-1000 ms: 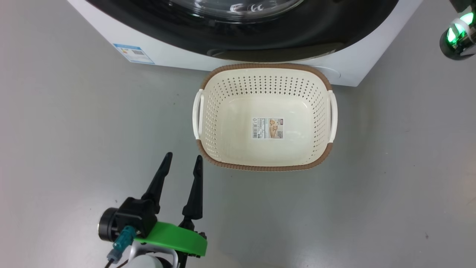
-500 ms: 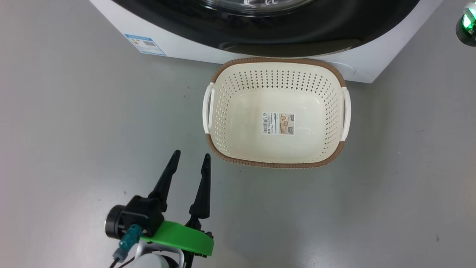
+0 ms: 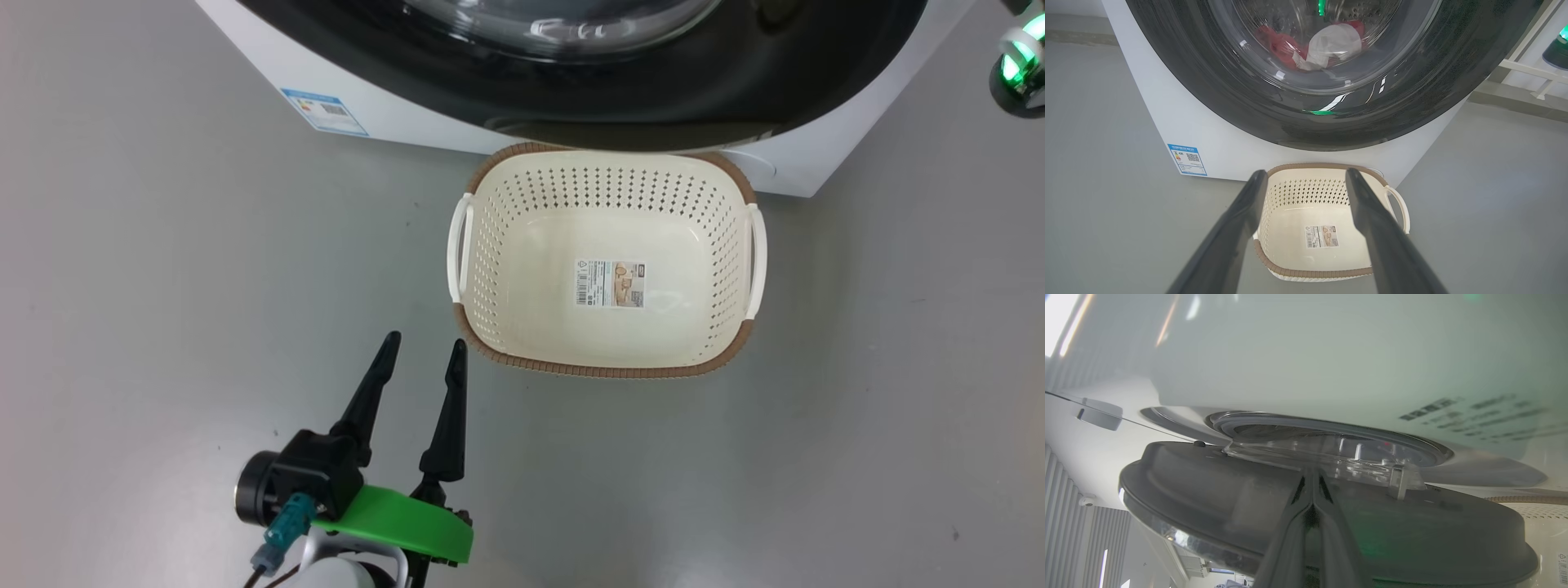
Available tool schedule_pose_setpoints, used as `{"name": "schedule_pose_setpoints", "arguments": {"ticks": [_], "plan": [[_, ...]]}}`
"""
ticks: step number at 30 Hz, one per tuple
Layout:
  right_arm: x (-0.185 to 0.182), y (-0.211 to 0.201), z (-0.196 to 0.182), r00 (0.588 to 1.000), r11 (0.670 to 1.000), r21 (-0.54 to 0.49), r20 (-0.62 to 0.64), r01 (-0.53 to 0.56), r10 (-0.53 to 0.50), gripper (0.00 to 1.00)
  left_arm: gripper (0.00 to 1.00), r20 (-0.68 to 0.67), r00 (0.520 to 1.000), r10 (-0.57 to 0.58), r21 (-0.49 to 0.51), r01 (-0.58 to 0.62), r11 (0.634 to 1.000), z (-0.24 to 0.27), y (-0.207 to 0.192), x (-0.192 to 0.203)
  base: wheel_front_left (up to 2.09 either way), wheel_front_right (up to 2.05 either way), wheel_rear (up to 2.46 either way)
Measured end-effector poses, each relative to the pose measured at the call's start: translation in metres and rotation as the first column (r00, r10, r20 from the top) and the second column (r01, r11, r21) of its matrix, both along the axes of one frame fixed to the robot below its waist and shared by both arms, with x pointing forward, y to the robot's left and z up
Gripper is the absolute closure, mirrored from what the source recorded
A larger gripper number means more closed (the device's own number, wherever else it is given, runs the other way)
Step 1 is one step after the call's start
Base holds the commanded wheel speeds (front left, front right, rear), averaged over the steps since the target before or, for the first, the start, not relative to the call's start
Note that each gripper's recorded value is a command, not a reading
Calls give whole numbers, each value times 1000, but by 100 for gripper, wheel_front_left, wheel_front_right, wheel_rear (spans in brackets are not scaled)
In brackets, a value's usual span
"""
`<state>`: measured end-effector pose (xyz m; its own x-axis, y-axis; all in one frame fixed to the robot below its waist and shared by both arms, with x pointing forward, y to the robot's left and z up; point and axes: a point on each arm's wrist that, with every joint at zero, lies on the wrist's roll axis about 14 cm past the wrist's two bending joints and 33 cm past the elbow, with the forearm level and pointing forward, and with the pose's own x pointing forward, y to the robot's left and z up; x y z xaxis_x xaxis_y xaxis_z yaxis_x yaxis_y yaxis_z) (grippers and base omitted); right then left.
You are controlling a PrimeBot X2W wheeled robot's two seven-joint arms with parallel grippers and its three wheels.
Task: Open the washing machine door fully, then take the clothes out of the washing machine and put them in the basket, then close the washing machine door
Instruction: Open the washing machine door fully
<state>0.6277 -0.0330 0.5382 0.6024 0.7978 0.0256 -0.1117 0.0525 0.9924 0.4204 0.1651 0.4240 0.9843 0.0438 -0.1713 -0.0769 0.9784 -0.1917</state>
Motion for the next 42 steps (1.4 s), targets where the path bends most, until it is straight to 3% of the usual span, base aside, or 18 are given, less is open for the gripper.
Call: {"name": "schedule_pose_setpoints", "arguments": {"ticks": [32, 40, 41, 42], "plan": [[-97, 41, -13, 975, 975, -41, -34, -219, 218, 100, 0, 90, 996, -17, -10, 18, 1000, 33, -4, -6, 0, 0, 0], [-104, 45, -16, 974, 973, -57, -31, -224, 223, 100, 0, 93, 995, -18, -12, 19, 1000, 35, -5, -7, 0, 0, 0], [-102, 44, -16, 977, 975, -61, -28, -214, 212, 92, 0, 93, 995, -18, -12, 19, 1000, 35, -5, -7, 0, 0, 0], [-101, 44, -16, 979, 977, -59, -27, -204, 202, 73, 0, 93, 996, -18, -12, 19, 1000, 34, -5, -7, 0, 0, 0]]}}
